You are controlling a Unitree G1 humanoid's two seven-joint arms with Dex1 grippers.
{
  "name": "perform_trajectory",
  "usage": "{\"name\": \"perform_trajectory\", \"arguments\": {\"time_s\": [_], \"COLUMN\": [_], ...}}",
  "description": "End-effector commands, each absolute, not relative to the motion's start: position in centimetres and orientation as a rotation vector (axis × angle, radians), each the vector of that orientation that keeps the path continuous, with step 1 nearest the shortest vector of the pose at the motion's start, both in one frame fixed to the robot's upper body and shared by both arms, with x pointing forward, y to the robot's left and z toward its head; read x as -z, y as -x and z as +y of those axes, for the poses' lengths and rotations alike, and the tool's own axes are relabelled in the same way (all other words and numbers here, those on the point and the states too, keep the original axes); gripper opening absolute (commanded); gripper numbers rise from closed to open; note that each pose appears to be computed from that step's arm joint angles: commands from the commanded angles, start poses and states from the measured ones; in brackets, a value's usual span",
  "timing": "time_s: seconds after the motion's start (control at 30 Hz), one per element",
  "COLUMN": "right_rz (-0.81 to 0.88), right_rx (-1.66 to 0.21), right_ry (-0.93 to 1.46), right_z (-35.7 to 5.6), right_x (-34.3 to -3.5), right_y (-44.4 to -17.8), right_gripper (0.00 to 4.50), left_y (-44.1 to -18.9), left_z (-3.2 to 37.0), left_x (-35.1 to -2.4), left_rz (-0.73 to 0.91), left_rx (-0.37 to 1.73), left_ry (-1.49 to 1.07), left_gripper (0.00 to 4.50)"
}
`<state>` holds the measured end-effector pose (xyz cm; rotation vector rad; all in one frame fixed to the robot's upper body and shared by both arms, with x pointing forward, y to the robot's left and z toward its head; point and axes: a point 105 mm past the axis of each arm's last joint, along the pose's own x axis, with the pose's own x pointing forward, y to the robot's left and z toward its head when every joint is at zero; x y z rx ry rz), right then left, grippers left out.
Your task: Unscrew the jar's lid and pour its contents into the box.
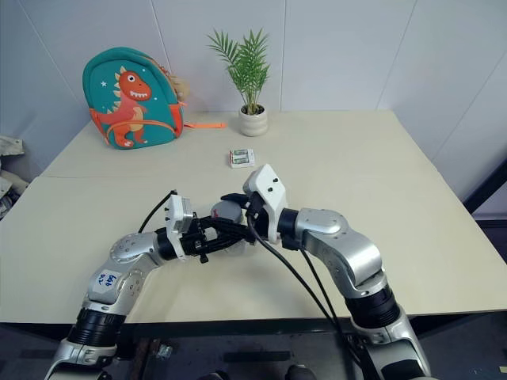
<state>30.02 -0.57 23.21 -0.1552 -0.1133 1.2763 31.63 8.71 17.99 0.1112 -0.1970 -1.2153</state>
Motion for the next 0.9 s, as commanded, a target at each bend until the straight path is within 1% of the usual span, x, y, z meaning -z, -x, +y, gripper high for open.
{"name": "perform_trajectory", "arguments": {"time_s": [0.03, 0.23, 0.37, 0.47, 0.57, 0.8, 0.87, 0.9], "right_rz": [-0.173, -0.129, -0.115, -0.110, -0.116, -0.117, -0.109, -0.104], "right_rx": [-1.562, -1.718, -1.817, -1.836, -1.837, -1.830, -1.822, -1.820], "right_ry": [0.208, 0.295, 0.290, 0.310, 0.308, 0.273, 0.252, 0.246], "right_z": [0.0, -1.5, -2.8, -3.3, -3.4, -3.2, -3.2, -3.2], "right_x": [-24.3, -24.6, -25.5, -25.6, -25.6, -24.9, -24.9, -24.9], "right_y": [-26.9, -27.2, -27.7, -28.2, -28.4, -28.2, -28.1, -28.1], "right_gripper": [2.57, 2.57, 2.57, 2.57, 2.57, 2.57, 3.29, 3.51], "left_y": [-30.7, -29.6, -28.6, -28.2, -28.3, -28.3, -28.2, -28.2], "left_z": [7.4, 6.5, 6.5, 6.9, 7.2, 7.0, 6.9, 6.9], "left_x": [-19.1, -19.2, -19.4, -19.4, -19.6, -19.9, -20.0, -20.0], "left_rz": [-0.242, -0.237, -0.233, -0.227, -0.235, -0.257, -0.261, -0.262], "left_rx": [1.318, 1.437, 1.517, 1.534, 1.514, 1.493, 1.497, 1.498], "left_ry": [-0.136, -0.151, -0.156, -0.164, -0.163, -0.141, -0.138, -0.138], "left_gripper": [2.00, 2.00, 2.00, 2.00, 2.00, 2.00, 2.00, 2.00]}}
